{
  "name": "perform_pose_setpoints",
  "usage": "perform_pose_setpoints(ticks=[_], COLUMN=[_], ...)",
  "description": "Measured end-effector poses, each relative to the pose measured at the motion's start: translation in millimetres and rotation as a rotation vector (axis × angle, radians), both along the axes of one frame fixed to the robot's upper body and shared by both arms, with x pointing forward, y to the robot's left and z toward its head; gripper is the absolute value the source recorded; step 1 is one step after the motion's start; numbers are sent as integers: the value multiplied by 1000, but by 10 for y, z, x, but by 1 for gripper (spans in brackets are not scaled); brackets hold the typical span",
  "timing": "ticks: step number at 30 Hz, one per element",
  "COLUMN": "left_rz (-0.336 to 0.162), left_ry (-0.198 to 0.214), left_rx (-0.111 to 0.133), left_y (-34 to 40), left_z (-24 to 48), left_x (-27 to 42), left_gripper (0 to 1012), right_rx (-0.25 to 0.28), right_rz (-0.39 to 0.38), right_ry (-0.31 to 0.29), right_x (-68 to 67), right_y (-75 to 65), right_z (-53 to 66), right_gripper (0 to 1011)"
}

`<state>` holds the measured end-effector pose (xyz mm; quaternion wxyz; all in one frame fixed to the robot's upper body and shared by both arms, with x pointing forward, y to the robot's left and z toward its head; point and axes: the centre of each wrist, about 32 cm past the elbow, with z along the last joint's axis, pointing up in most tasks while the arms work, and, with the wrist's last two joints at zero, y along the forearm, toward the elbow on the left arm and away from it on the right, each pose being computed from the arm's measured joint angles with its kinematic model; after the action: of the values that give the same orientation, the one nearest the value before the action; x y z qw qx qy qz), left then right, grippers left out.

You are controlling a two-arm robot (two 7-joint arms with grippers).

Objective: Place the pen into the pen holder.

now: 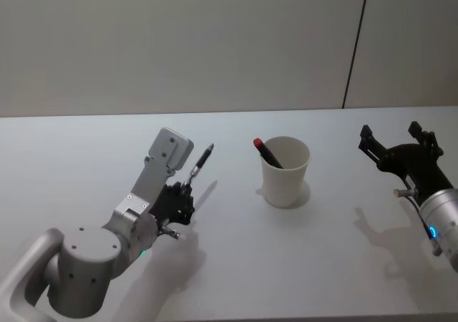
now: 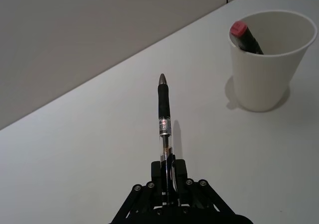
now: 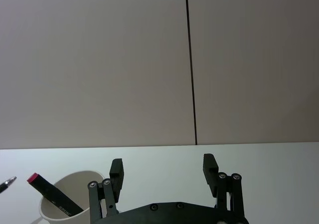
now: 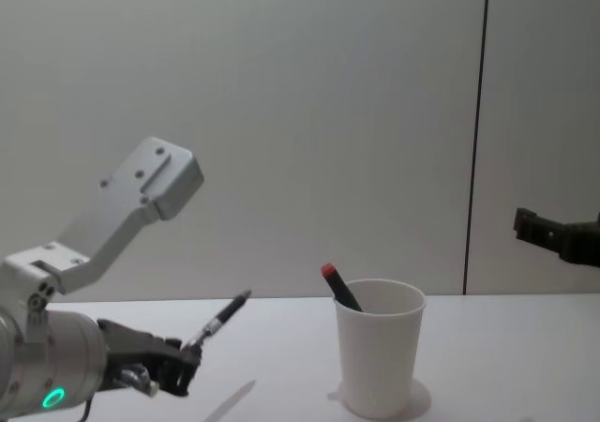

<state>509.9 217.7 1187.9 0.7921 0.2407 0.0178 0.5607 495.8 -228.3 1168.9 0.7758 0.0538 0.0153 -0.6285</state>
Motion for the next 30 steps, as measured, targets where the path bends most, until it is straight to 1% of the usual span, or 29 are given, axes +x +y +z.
perform_pose_setpoints(ticks=[1,4,6,8,10,13,14,17,19,20,21,22,23,24,25,26,27,28,29,30], left_rz=[4,5,5,1,-3,-18,-18,-42,-55,-72,-72,-86,-94,-113,-123,-140,-140,-158,-167,-188], left_ry=[-22,-56,-92,-125,-147,-208,-208,-271,-293,-320,-320,-341,-352,-377,-386,-407,-407,-427,-435,-457], left_rx=[2,1,-2,-7,-12,-28,-28,-51,-61,-73,-73,-84,-90,-104,-110,-123,-123,-136,-142,-157], left_y=[2,2,6,12,17,34,34,56,63,72,72,82,90,100,105,115,115,126,133,144], left_z=[1,11,13,11,9,4,4,-7,-10,-15,-15,-23,-28,-36,-41,-49,-49,-55,-61,-68], left_x=[-20,-45,-69,-89,-103,-125,-125,-141,-144,-145,-145,-143,-141,-138,-136,-131,-131,-123,-118,-107], left_gripper=[176,176,175,175,176,176,175,175,176,176,176,176,176,176,176,176,176,176,176,176], right_rx=[0,0,0,0,0,0,0,0,0,0,0,0,0,0,0,0,0,0,0,0], right_rz=[0,0,0,0,0,0,0,0,0,0,0,0,0,0,0,0,0,0,0,0], right_ry=[0,0,0,0,0,0,0,0,0,0,0,0,0,0,0,0,0,0,0,0], right_x=[0,0,0,0,0,0,0,0,0,0,0,0,0,0,0,0,0,0,0,0], right_y=[0,0,0,0,0,0,0,0,0,0,0,0,0,0,0,0,0,0,0,0], right_z=[0,0,0,0,0,0,0,0,0,0,0,0,0,0,0,0,0,0,0,0], right_gripper=[1001,1001,1001,1001,1001,1001,1001,1001,1001,1001,1001,1001,1001,1001,1001,1001,1001,1001,1001,1001])
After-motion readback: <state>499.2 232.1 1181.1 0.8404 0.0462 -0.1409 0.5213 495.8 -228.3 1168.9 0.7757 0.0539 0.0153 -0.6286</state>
